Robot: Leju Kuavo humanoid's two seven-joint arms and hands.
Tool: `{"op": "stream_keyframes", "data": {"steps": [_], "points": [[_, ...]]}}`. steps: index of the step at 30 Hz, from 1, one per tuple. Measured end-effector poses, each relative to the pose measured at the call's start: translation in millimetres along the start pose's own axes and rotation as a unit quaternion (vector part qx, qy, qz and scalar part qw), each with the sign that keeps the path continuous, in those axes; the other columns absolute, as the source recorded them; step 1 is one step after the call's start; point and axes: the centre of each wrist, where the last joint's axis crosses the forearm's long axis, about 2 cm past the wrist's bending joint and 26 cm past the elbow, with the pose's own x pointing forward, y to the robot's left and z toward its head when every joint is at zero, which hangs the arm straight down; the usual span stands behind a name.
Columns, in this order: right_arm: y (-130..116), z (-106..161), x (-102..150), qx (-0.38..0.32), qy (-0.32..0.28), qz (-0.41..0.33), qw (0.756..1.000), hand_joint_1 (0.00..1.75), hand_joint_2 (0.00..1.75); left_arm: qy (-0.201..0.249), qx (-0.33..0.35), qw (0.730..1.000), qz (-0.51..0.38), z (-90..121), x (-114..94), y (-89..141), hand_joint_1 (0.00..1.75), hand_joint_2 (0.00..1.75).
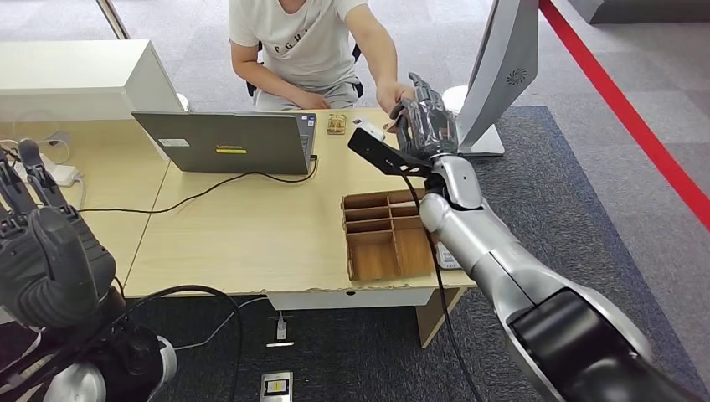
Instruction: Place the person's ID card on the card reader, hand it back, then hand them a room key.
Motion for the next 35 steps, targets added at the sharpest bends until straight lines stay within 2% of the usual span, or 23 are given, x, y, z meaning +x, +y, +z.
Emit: {"op": "stream_keyframes", "data": {"steps": [2,3,6,7,16,25,30,35], "points": [[1.7,0.0,1.5,0.004,0.003,0.004,1.0,1.75,1.75,0.0,0.001,1.0,-0.001,-0.2,0.1,0.4,0.0,1.75],[2.4,-0.1,2.3,0.005,0.004,0.007,1.0,1.38,1.75,-0.001,0.002,1.0,-0.002,-0.3,0.2,0.5,0.0,1.75],[4.1,-0.5,5.0,0.008,0.008,0.013,1.0,0.07,1.75,-0.002,0.002,1.0,-0.004,-0.4,0.4,0.9,0.0,1.75],[4.8,-0.4,5.8,0.009,0.009,0.015,1.0,0.0,1.75,-0.002,0.002,1.0,-0.005,-0.4,0.4,1.0,0.0,1.75],[7.1,0.2,5.7,0.006,0.01,0.029,1.0,0.0,1.75,0.0,0.003,1.0,-0.005,-0.2,0.4,1.5,0.0,1.75],[-11.2,-1.5,8.0,-0.052,-0.028,-0.01,0.998,0.0,1.75,0.005,-0.003,1.0,-0.019,10.4,4.0,7.7,0.0,1.75],[-9.9,21.1,9.1,-0.083,-0.047,-0.045,0.994,0.0,1.75,0.004,-0.004,0.999,-0.036,16.7,10.0,12.6,0.0,1.75],[4.4,72.3,12.5,-0.104,-0.068,-0.083,0.989,0.0,1.75,0.002,-0.011,0.998,-0.065,24.2,18.9,17.9,0.0,1.75]]}}
